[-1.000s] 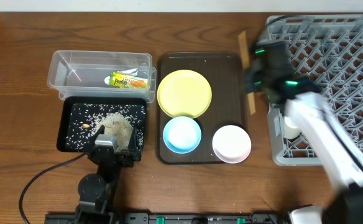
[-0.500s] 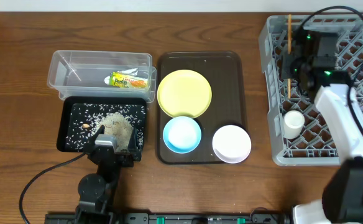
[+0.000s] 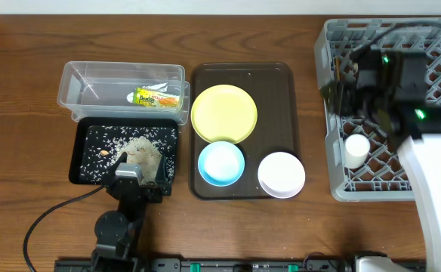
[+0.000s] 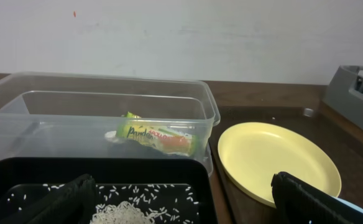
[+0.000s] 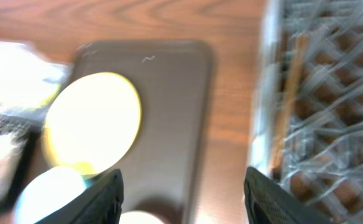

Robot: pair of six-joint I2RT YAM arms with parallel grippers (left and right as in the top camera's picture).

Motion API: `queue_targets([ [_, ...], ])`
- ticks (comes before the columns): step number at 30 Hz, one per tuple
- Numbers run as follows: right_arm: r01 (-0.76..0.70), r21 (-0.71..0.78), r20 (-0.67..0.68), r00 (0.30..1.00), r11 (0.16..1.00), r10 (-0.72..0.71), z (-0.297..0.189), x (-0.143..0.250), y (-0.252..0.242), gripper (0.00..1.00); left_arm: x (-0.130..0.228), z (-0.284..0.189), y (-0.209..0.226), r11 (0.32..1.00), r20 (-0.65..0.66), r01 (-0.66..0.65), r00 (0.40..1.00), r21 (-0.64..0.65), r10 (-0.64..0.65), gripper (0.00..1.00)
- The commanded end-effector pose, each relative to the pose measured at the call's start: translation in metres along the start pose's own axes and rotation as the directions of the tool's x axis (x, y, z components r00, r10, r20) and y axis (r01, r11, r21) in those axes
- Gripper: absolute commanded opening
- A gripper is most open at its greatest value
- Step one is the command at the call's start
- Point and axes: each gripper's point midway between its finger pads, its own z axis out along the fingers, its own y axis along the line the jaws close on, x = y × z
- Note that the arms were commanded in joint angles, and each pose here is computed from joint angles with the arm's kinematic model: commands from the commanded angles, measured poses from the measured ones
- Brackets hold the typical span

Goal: Sort waste into correct bins and load items into the dishwasher rack
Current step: 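Reach the right gripper to the pink bowl, then grasp the pink bowl rim and stand it in the grey rack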

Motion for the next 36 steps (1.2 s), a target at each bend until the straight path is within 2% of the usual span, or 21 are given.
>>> queue_targets([
  [1,-0.032,-0.142,-0.059,0.998,0.989,0.024,-0.027,0.022,0.045,0.58,0.016,0.001,0.005,1.0,-0.047,-0.019,0.999,-0.018,0.018,0.92],
  [2,-0.04,-0.134,-0.107,0.994,0.99,0.026,-0.031,0.037,0.05,0.54,0.016,0.001,0.005,1.0,-0.047,-0.019,0.999,-0.018,0.018,0.92],
  [4,-0.086,-0.052,-0.231,0.97,0.995,0.072,-0.034,0.071,0.048,0.39,0.016,0.001,0.005,1.0,-0.047,-0.019,0.999,-0.018,0.018,0.92],
  [5,-0.1,-0.009,-0.276,0.957,0.995,0.094,-0.033,0.085,0.045,0.37,0.016,0.001,0.005,1.0,-0.047,-0.019,0.999,-0.018,0.018,0.92],
  [10,-0.126,0.164,-0.422,0.888,0.978,0.185,-0.014,0.148,0.032,0.36,0.016,0.001,0.005,1.0,-0.047,-0.019,0.999,-0.018,0.018,0.92],
  [12,-0.131,0.213,-0.444,0.87,0.968,0.215,-0.004,0.17,0.025,0.43,0.016,0.001,0.005,1.0,-0.047,-0.019,0.999,-0.018,0.018,0.92],
  [16,-0.156,0.296,-0.434,0.857,0.942,0.279,0.021,0.204,0.006,0.45,0.016,0.001,0.005,1.0,-0.047,-0.019,0.999,-0.019,0.018,0.92],
  [24,-0.206,0.272,-0.355,0.886,0.94,0.297,0.062,0.229,-0.007,0.38,0.016,0.001,0.005,1.0,-0.047,-0.019,0.999,-0.018,0.018,0.92],
  [30,-0.25,0.298,-0.358,0.865,0.921,0.351,0.075,0.24,-0.012,0.2,0.016,0.001,0.005,1.0,-0.047,-0.019,0.999,-0.018,0.018,0.92],
  [32,-0.249,0.304,-0.374,0.857,0.92,0.355,0.077,0.243,-0.012,0.11,0.016,0.001,0.005,1.0,-0.047,-0.019,0.999,-0.018,0.018,0.92],
  [36,-0.248,0.294,-0.367,0.862,0.923,0.349,0.071,0.232,-0.007,0.06,0.016,0.001,0.005,1.0,-0.047,-0.019,0.999,-0.018,0.018,0.92],
])
